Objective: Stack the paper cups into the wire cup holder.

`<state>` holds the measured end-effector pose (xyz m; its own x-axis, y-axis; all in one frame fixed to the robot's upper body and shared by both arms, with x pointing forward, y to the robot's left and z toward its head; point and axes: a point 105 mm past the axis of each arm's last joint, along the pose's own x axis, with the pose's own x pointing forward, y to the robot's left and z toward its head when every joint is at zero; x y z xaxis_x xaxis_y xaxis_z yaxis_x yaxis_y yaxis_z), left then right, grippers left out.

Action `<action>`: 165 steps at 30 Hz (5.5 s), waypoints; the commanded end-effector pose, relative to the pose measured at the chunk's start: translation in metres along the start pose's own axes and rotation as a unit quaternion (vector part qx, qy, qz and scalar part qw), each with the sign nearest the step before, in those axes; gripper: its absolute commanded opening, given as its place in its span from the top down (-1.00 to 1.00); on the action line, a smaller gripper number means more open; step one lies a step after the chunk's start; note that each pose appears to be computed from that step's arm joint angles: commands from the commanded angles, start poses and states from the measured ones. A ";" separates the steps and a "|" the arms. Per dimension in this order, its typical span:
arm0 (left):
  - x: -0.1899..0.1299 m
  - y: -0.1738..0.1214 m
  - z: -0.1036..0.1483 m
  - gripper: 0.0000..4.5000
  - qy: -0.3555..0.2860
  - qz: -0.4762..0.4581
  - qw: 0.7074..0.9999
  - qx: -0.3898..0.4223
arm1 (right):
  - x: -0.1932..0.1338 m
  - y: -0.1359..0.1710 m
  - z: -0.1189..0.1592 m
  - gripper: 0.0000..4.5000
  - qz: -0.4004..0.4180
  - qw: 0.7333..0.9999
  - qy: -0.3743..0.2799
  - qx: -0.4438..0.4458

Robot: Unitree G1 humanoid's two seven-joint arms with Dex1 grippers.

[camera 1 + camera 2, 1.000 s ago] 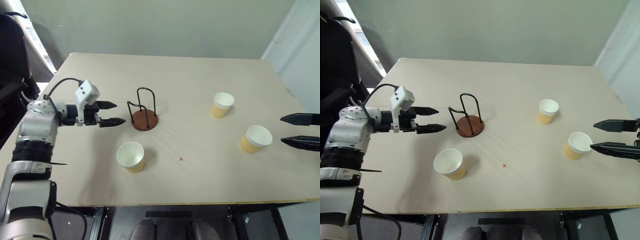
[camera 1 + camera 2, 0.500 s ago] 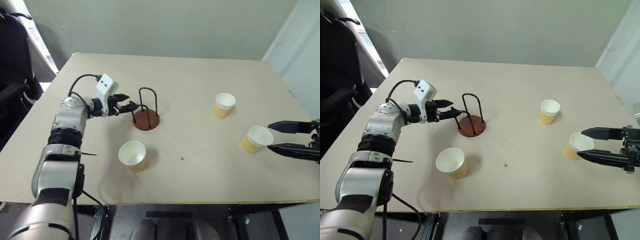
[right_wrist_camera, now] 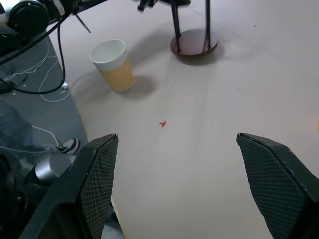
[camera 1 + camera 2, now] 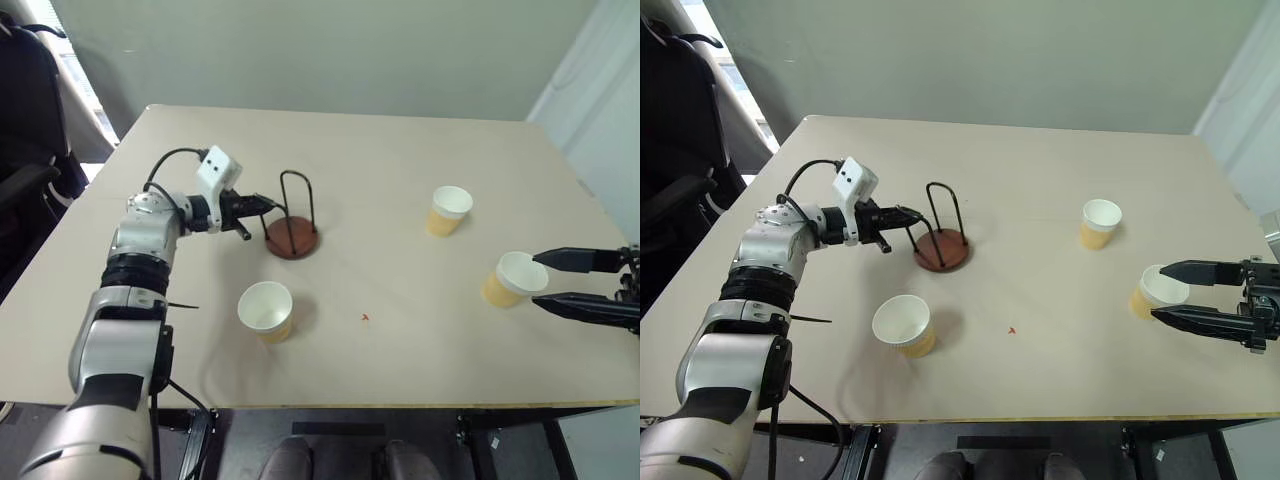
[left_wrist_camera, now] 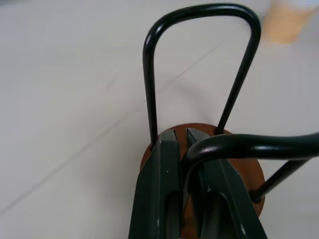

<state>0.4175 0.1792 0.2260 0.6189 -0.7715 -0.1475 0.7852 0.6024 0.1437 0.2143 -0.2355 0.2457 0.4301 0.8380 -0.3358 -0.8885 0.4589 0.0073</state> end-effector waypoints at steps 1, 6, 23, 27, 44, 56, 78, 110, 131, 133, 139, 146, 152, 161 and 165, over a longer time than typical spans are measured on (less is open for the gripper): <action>0.001 -0.026 0.064 0.99 -0.072 -0.077 0.993 0.054 | -0.007 0.003 0.008 -0.71 -0.004 1.000 0.004 -0.023; -0.006 -0.075 0.065 0.99 -0.024 -0.227 0.970 0.086 | -0.009 0.001 0.007 -0.71 -0.005 1.000 0.009 -0.024; 0.044 -0.166 0.019 0.99 0.009 -0.364 0.918 0.158 | -0.010 0.008 0.005 -0.71 -0.006 1.000 0.017 -0.025; 0.049 -0.170 0.013 0.99 0.013 -0.366 0.915 0.170 | -0.008 0.009 0.004 -0.71 -0.003 1.000 0.019 -0.023; 0.074 -0.174 -0.030 -0.02 0.061 -0.323 0.913 0.243 | -0.002 0.008 -0.001 -0.71 0.000 1.000 0.023 -0.020; 0.043 -0.151 0.005 -0.84 0.052 -0.340 0.900 0.267 | -0.002 -0.009 -0.007 -0.71 -0.043 0.998 0.051 -0.019; -0.094 -0.118 0.056 -0.84 0.123 -0.263 0.935 0.204 | 0.014 -0.068 -0.050 -0.71 -0.081 0.966 0.233 -0.078; -0.122 -0.147 0.057 -0.86 0.036 -0.197 0.972 0.122 | 0.033 -0.085 -0.053 0.99 -0.021 0.922 0.340 -0.186; -0.119 -0.146 0.050 -0.86 0.051 -0.207 0.969 0.123 | 0.093 0.043 0.087 0.99 0.224 0.894 0.117 -0.369; -0.120 -0.146 0.049 -0.86 0.053 -0.207 0.969 0.122 | 0.100 0.044 0.079 0.99 0.231 0.890 0.128 -0.371; -0.121 -0.146 0.048 -0.86 0.057 -0.204 0.970 0.120 | 0.115 0.047 0.067 0.99 0.250 0.882 0.136 -0.377; -0.122 -0.147 0.047 -0.86 0.060 -0.201 0.970 0.119 | 0.123 0.051 0.059 0.99 0.268 0.876 0.143 -0.376; -0.124 -0.147 0.047 -0.86 0.060 -0.197 0.971 0.122 | 0.131 0.047 0.047 0.99 0.263 0.870 0.161 -0.384; -0.124 -0.148 0.048 -0.86 0.061 -0.196 0.971 0.120 | 0.137 0.039 0.042 0.47 0.254 0.864 0.174 -0.398; -0.124 -0.147 0.048 -0.86 0.062 -0.193 0.972 0.121 | 0.133 0.034 0.045 -0.20 0.244 0.866 0.177 -0.399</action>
<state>0.2271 0.1763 0.2610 0.2634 -0.8978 -0.3529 0.9554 0.1920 0.2246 0.2480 -0.0917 0.2347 -0.0127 0.6675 -0.7445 -0.8544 -0.3941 -0.3387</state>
